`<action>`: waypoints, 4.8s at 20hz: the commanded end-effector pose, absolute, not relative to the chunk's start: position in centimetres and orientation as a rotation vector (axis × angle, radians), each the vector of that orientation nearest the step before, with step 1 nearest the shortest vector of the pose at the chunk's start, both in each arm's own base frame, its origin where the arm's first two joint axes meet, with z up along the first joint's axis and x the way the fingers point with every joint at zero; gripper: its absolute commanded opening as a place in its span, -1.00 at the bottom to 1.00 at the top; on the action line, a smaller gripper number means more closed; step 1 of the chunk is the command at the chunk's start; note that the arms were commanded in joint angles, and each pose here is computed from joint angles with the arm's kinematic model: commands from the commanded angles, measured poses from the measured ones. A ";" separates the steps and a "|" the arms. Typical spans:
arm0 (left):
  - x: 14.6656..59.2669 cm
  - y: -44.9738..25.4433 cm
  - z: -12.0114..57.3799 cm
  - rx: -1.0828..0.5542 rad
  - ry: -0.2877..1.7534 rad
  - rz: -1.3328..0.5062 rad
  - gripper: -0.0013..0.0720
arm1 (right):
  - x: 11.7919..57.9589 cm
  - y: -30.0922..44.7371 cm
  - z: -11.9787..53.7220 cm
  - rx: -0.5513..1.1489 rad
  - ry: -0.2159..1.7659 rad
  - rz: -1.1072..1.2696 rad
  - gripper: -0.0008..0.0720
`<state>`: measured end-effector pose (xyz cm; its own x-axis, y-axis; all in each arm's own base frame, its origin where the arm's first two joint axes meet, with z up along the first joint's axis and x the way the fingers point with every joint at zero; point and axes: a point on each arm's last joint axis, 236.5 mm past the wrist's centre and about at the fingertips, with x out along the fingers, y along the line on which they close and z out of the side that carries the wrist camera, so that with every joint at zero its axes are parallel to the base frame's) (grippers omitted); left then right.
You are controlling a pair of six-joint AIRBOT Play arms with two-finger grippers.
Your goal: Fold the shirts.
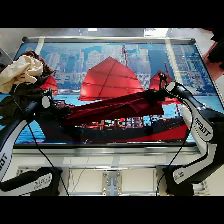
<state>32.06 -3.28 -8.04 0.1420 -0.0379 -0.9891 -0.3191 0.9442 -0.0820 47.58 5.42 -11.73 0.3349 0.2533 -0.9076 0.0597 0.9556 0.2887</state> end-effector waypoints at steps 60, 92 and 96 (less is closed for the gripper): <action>40.4 -31.8 -7.8 -0.237 1.235 -0.439 -0.93 | 43.5 4.0 -3.7 0.526 1.360 0.566 -0.90; 45.0 -18.9 2.1 0.251 1.128 -0.220 -0.93 | 40.0 33.1 14.5 0.190 1.079 0.932 -0.91; 45.8 -5.1 11.4 0.319 0.978 0.180 -0.93 | 38.2 37.8 15.2 0.195 1.030 0.983 -0.91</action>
